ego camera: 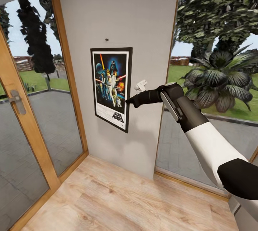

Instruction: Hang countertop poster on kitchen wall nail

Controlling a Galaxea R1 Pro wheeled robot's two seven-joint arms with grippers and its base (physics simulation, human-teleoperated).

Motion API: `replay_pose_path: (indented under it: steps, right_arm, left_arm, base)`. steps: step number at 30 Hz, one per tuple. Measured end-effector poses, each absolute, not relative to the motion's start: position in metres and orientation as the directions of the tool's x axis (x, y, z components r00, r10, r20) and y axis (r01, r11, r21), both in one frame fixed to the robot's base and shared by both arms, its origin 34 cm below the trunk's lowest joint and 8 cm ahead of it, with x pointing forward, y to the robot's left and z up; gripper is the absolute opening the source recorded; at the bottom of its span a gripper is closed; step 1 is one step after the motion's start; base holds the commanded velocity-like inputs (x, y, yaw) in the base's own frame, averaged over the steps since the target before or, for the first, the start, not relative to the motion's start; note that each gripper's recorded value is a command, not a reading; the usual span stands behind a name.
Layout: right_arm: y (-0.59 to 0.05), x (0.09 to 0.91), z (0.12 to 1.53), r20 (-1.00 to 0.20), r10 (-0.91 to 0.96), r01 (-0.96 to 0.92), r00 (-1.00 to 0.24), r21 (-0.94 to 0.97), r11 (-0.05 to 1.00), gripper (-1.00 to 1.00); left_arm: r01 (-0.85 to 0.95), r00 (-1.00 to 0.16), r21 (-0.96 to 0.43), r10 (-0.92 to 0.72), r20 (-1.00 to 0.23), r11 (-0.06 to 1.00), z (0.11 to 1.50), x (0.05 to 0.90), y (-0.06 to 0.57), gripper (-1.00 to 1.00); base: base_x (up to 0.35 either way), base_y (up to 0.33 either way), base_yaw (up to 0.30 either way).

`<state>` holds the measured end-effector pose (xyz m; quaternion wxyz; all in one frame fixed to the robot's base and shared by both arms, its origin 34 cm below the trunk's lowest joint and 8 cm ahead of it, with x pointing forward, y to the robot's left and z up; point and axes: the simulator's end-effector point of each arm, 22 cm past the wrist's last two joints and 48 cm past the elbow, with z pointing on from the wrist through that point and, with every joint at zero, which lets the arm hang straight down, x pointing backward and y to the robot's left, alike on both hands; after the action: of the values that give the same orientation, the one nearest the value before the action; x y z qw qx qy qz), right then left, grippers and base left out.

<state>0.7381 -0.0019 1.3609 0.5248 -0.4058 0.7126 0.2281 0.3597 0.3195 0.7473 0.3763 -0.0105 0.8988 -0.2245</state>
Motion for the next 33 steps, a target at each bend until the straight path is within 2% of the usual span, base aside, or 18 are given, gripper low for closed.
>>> replay_pose_path:
  steps: [12,27,33]
  right_arm:
    - [-0.0005,0.7367,1.3634,-0.935,-0.338,-0.820,-0.110,-0.107,0.562,-1.00]
    - [0.0004,0.7353,1.3659,-0.936,-0.337,-0.821,-0.101,-0.112,0.559,-1.00]
    - [0.0004,0.7336,1.3686,-0.937,-0.336,-0.822,-0.096,-0.116,0.557,-1.00]
  left_arm:
    - [0.150,-0.717,-0.411,-0.188,-0.672,0.899,0.7473,0.3596,0.3195,1.00]
    - [0.151,-0.717,-0.412,-0.188,-0.672,0.899,0.7474,0.3596,0.3194,1.00]
    - [0.153,-0.714,-0.411,-0.187,-0.674,0.899,0.7482,0.3602,0.3199,1.00]
  base:
    - [0.051,-0.039,0.000]
    - [0.079,0.066,-0.002]
    - [0.002,0.003,-0.172]
